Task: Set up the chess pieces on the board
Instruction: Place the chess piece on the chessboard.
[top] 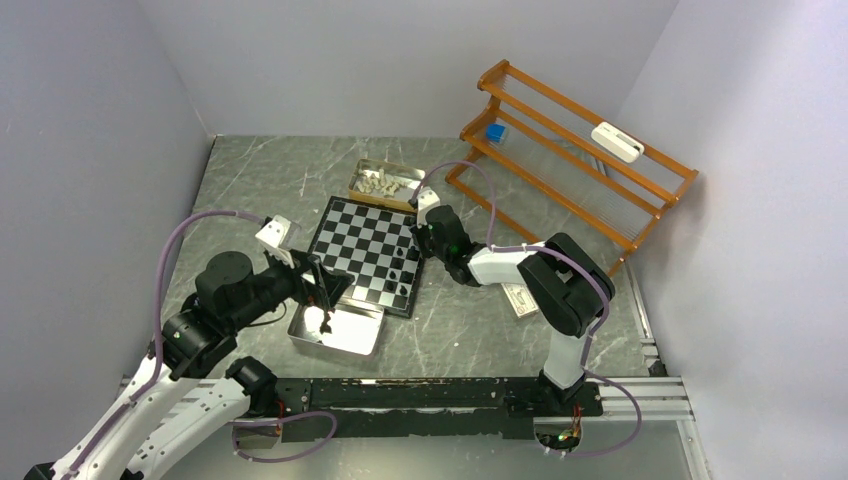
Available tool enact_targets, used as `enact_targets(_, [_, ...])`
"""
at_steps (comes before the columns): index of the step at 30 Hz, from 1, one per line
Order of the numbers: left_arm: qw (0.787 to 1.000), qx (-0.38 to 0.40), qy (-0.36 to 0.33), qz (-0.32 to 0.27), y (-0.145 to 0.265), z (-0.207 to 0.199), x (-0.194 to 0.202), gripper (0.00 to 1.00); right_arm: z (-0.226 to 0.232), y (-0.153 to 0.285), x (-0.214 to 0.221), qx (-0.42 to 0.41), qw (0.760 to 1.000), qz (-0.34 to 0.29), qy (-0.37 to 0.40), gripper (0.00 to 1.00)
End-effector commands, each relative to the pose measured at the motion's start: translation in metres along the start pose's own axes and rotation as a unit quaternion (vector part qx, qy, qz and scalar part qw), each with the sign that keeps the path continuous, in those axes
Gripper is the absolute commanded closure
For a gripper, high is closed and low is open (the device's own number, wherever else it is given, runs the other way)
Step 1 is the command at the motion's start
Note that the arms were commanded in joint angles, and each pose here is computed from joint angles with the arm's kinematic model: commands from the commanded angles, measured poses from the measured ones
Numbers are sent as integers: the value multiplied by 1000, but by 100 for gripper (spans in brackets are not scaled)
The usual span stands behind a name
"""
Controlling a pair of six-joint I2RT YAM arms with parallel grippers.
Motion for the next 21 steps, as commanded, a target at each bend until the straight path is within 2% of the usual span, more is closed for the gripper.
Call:
enact_targets(1, [1000, 7, -9, -9, -3, -1, -2, 0, -3, 1, -2, 8, 1000, 4, -8, 91])
enact_targets(21, [1000, 8, -9, -9, -3, -1, -2, 0, 0, 5, 0, 4, 1000, 19, -23, 91])
Point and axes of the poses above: each gripper's point midway between its finger pads, its own y axis back along the fingers, its own z axis along the line the jaws close on, x = y × z, the point moved 5 cm from there along y, back along the fingers, and after that the axes turned 2 degrees about -y, right-handed, at the moved point
